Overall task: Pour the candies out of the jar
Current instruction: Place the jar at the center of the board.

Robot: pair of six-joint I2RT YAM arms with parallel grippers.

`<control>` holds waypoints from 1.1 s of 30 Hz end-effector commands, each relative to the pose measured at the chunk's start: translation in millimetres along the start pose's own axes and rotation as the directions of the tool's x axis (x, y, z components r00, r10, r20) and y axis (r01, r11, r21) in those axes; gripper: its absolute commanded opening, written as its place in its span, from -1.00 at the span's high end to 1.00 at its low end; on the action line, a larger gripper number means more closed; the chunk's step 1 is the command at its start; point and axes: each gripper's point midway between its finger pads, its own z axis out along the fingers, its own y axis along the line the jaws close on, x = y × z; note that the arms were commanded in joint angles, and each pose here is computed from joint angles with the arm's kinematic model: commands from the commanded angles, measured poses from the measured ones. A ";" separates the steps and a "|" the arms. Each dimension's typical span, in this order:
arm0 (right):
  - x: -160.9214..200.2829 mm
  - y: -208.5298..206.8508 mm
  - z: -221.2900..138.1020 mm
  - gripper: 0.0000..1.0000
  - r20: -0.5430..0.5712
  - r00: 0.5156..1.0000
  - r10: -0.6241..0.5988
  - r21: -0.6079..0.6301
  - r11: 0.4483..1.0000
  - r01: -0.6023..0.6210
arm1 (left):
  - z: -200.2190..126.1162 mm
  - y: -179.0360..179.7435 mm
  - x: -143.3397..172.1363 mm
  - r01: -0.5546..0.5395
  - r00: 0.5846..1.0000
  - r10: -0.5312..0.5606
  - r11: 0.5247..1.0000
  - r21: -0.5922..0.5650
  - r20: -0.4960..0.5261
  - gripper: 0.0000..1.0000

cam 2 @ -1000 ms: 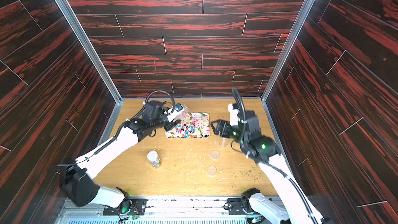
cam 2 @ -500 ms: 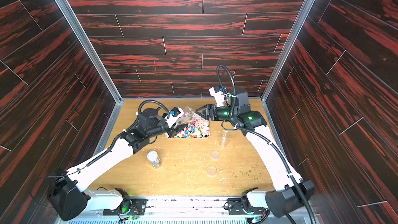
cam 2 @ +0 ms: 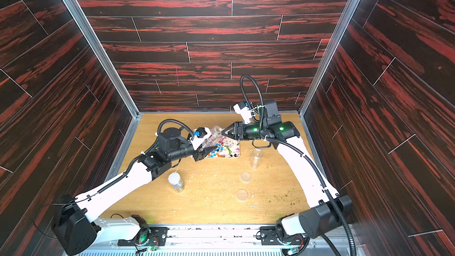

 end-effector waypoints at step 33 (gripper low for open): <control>39.6 -17.9 15.4 0.56 -0.186 0.981 0.063 0.016 0.998 -0.062 | -2.7 -30.8 -12.4 -0.082 0.997 0.081 0.992 0.095 0.016 -0.05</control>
